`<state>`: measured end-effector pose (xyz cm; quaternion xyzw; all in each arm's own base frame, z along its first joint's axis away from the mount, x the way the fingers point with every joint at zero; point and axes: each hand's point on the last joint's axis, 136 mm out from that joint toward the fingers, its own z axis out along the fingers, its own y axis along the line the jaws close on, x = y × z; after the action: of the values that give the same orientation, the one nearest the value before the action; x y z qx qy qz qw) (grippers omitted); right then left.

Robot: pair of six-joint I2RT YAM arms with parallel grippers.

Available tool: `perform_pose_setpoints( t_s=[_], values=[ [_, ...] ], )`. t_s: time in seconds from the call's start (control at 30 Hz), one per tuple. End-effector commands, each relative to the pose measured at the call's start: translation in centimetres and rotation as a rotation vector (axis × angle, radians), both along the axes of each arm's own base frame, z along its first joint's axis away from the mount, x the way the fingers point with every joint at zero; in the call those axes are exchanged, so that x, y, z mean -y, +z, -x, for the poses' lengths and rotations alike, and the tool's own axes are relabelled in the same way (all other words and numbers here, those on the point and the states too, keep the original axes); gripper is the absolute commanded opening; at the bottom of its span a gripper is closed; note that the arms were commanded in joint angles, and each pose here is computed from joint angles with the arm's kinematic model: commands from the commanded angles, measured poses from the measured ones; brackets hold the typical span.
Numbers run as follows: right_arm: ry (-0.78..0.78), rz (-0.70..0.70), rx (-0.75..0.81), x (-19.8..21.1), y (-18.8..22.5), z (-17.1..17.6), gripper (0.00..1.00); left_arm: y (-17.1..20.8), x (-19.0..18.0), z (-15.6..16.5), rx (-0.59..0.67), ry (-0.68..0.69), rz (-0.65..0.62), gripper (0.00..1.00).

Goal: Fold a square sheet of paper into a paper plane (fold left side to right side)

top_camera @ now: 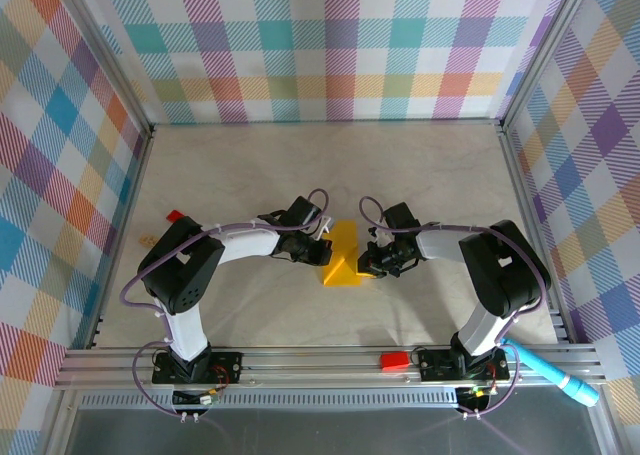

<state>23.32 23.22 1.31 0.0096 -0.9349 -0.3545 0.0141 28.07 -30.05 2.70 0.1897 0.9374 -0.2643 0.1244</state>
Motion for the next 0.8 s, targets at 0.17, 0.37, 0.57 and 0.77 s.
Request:
perform_pose_setpoints(
  t_s=[0.17, 0.37, 0.57, 0.77],
  values=[
    [0.002, 0.105, -0.042, 1.4, -2.2, 1.0, 0.0, -1.2, -0.6, -0.3, -0.014, 0.005, -0.026, 0.0],
    [0.001, 0.079, -0.029, 0.9, -1.4, 0.5, 0.0, -2.2, -0.9, 0.2, -0.034, 0.001, -0.041, 0.0],
    [-0.002, -0.017, 0.022, -0.5, 1.2, -0.5, 0.0, -2.4, -1.3, 0.6, -0.039, -0.002, -0.053, 0.0],
    [-0.02, -0.152, 0.091, -2.3, 4.6, -1.8, 0.0, -2.4, -1.4, 0.8, -0.037, -0.007, -0.061, 0.0]
  ],
)
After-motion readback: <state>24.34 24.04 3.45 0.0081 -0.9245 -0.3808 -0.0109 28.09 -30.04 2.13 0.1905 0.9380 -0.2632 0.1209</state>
